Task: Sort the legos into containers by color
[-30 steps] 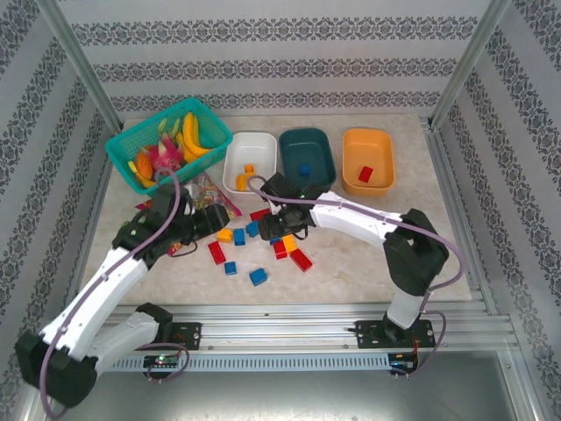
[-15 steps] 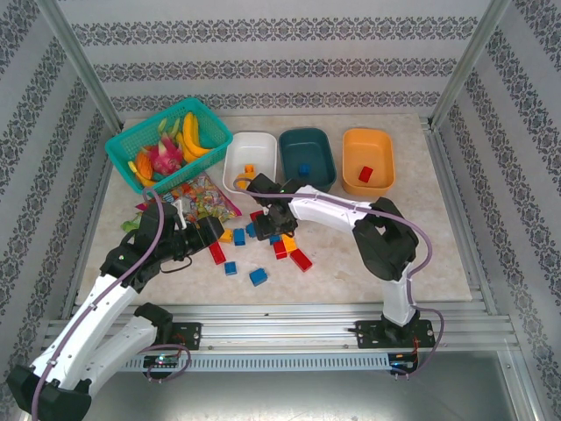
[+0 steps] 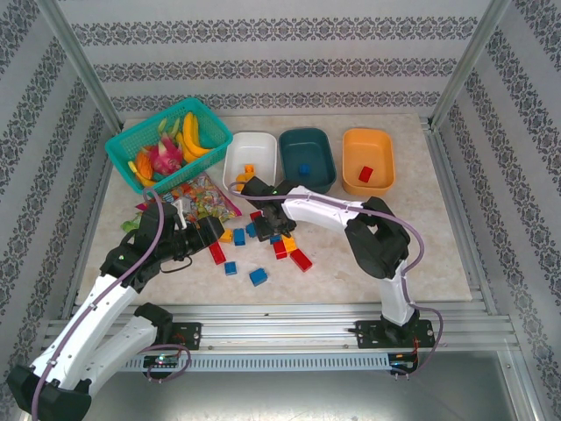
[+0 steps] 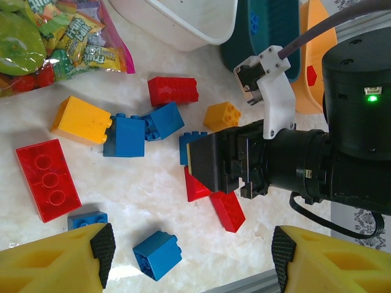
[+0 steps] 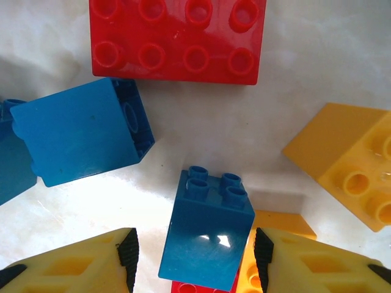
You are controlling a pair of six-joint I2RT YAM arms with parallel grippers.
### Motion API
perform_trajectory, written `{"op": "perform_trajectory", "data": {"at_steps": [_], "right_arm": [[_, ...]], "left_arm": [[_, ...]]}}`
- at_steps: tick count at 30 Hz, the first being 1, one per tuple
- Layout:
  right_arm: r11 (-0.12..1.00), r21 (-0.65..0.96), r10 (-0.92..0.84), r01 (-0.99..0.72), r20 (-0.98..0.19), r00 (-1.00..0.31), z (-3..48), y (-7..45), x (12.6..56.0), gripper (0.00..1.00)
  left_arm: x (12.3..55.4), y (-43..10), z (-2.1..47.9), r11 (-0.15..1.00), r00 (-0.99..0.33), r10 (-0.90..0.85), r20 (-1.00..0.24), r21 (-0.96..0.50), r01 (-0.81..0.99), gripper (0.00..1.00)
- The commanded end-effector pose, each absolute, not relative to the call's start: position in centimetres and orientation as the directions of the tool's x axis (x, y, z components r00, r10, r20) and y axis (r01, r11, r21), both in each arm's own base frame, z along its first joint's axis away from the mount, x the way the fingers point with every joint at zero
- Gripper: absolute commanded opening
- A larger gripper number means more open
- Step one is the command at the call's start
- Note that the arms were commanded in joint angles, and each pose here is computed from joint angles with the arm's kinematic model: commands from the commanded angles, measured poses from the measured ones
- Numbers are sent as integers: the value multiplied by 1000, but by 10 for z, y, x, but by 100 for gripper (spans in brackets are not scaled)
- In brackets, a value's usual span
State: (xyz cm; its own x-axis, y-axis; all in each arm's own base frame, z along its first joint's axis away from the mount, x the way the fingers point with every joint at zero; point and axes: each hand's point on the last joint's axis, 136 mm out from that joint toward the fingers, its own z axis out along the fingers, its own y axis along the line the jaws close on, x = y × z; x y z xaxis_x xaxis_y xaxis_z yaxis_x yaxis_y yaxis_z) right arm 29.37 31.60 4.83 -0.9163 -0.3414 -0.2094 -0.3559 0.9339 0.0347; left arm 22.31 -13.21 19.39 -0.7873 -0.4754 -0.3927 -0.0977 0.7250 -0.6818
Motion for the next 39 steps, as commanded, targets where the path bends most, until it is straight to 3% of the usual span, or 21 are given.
{"op": "perform_trajectory", "data": {"at_steps": [1, 10, 15, 22, 25, 33, 39], "right_arm": [[934, -12, -350, -358, -247, -904, 62, 308, 296, 56], [930, 17, -359, -367, -173, -917, 36, 318, 294, 55], [928, 14, -365, -372, -162, -917, 30, 321, 297, 50], [929, 17, -361, -369, -164, -918, 30, 321, 299, 35], [931, 27, -351, -365, -209, -913, 47, 323, 303, 27], [956, 89, -214, -278, -434, -875, 158, 290, 348, 23], [954, 180, -130, -237, -465, -876, 162, 262, 411, 23]], "left_arm": [[228, -139, 208, 698, -775, -483, -407, -713, -61, 71], [232, -142, 208, 692, -776, -484, -404, -719, -58, 71], [232, -142, 209, 689, -774, -488, -404, -723, -57, 71], [233, -144, 209, 685, -775, -485, -404, -727, -50, 71], [234, -146, 212, 679, -777, -484, -402, -733, -43, 71], [264, -166, 244, 660, -775, -456, -438, -751, 37, 71], [304, -195, 250, 645, -788, -432, -439, -761, 70, 71]]}}
